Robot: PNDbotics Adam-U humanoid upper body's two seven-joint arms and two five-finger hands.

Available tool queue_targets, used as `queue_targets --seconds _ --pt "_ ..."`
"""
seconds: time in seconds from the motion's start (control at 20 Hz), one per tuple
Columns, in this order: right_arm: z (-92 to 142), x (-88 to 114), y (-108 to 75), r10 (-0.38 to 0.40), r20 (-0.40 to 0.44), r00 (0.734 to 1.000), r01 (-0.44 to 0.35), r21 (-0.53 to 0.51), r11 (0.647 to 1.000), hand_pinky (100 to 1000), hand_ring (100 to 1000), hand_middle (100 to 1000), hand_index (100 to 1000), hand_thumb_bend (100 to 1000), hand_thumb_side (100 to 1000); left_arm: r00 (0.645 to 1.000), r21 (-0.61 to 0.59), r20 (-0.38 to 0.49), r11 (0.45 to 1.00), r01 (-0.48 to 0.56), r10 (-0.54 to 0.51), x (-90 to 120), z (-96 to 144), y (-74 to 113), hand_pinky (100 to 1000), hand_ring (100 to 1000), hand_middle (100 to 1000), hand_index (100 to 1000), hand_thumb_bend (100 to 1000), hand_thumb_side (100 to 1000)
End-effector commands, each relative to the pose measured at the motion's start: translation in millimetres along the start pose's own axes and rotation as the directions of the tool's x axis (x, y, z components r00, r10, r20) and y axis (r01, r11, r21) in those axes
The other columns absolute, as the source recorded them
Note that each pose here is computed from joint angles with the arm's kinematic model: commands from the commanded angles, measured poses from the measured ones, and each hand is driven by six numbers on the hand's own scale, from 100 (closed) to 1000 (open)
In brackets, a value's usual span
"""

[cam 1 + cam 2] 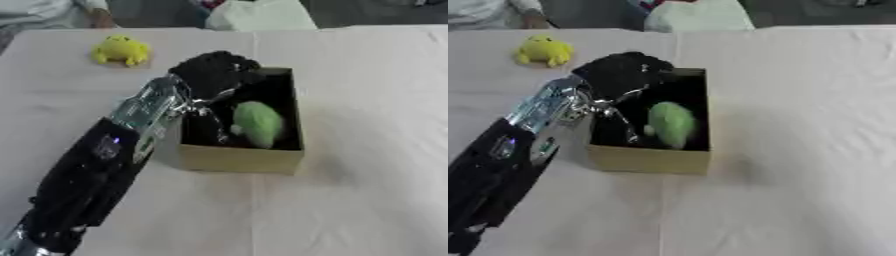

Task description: Pick up objects on the table and place them in the box.

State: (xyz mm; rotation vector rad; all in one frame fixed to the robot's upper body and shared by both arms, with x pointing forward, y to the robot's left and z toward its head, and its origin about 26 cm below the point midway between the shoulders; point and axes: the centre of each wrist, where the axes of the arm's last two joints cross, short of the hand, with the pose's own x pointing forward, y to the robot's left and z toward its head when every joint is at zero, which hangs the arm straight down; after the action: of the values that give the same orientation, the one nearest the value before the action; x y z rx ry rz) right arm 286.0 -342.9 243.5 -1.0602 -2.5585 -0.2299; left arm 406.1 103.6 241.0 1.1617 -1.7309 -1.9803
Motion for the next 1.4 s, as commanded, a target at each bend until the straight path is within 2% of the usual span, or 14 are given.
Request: queue_targets --seconds 0.05,0.3,0.45,0.7,1.1,1.4 --pt "-8.0 4.3 -4.5 0.011 0.036 0.999 -0.010 -0.009 1.000 754 706 672 770 158 987 0.998 0.117 -0.065 0.993 0.014 -0.007 -19.9 13.2 30.7 914 922 887 947 632 514" --pt "-7.3 3.2 -6.6 0.019 0.035 0.999 -0.019 -0.013 1.000 753 706 672 770 157 988 0.988 0.292 -0.149 0.956 0.013 0.032 -43.7 43.4 60.1 861 860 816 912 620 485" --pt "-7.1 2.7 -7.8 0.026 0.036 0.999 -0.026 -0.015 1.000 753 706 672 770 158 988 0.981 0.365 -0.192 0.930 0.035 0.039 -54.7 64.9 72.6 862 861 820 913 630 483" --pt "-7.3 2.1 -9.5 0.038 0.041 0.998 -0.037 -0.014 0.999 753 706 673 770 159 989 0.958 0.371 -0.282 0.927 0.052 0.059 -78.1 97.4 86.1 870 873 840 914 644 487" --pt "-9.8 3.0 -9.4 0.040 0.055 0.998 -0.040 -0.011 0.999 753 706 673 770 161 991 0.889 0.262 -0.444 0.965 0.012 0.109 -134.4 137.7 78.0 879 877 849 923 654 497" --pt "-11.3 4.0 -8.3 0.036 0.060 0.998 -0.036 -0.006 0.999 752 706 672 770 164 991 0.829 0.198 -0.528 0.976 -0.091 0.184 -169.1 153.7 62.4 882 881 856 928 669 455"
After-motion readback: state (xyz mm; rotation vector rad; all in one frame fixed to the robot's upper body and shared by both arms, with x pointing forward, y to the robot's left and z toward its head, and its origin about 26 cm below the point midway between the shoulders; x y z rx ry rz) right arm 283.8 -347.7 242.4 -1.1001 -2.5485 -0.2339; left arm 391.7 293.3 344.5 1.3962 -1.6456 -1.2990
